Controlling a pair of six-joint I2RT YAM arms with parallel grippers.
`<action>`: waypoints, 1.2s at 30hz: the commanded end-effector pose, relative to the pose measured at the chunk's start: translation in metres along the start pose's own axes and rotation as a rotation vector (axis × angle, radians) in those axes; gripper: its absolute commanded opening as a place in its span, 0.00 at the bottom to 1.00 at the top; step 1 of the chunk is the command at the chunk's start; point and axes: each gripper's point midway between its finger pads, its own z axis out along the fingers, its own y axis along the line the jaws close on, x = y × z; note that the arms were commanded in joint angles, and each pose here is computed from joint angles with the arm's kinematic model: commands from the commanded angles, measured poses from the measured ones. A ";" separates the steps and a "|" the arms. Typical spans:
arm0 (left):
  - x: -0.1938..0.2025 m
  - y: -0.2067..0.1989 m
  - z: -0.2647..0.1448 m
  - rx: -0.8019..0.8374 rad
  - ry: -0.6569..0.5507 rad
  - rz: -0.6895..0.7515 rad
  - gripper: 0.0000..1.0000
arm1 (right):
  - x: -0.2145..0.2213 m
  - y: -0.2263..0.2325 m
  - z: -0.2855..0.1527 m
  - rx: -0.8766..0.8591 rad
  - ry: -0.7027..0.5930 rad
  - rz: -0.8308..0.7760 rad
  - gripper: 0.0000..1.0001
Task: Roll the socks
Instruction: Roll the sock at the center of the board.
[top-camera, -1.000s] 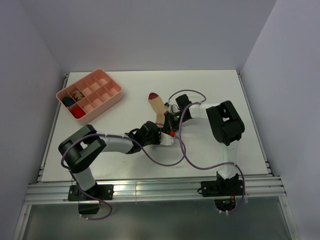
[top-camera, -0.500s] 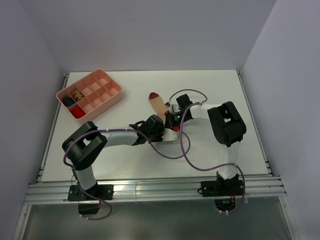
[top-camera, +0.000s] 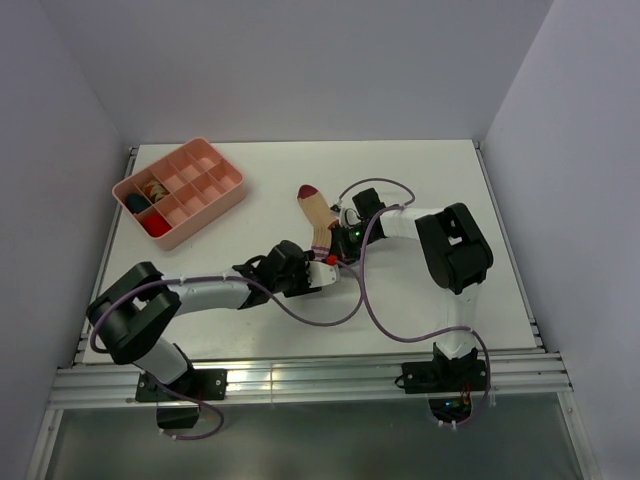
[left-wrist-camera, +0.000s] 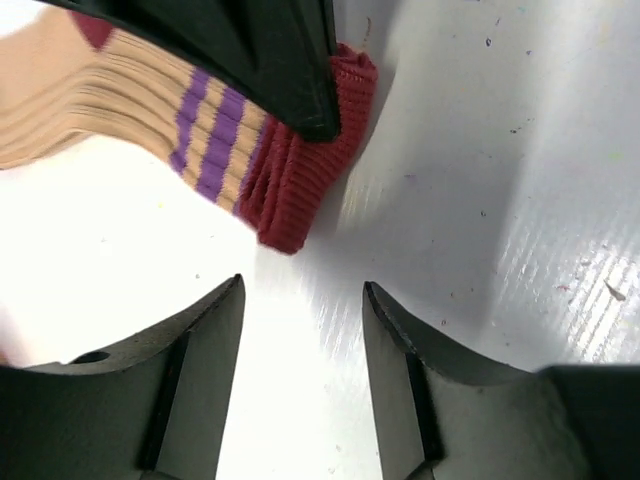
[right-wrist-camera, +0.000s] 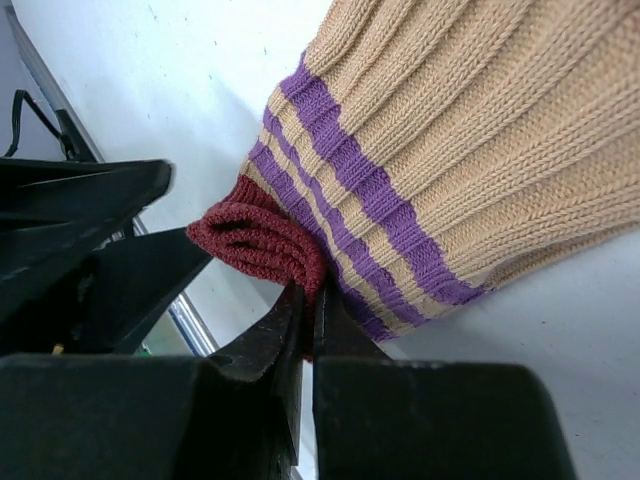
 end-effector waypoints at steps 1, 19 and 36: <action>-0.033 0.015 -0.012 -0.096 -0.139 0.010 0.56 | 0.001 -0.017 0.000 0.074 -0.020 -0.014 0.00; -0.035 -0.010 0.018 -0.079 -0.116 0.152 0.47 | 0.001 -0.014 0.000 0.059 -0.020 -0.011 0.00; -0.020 0.002 0.038 -0.046 -0.029 0.134 0.49 | 0.003 -0.014 0.001 0.052 -0.012 -0.006 0.00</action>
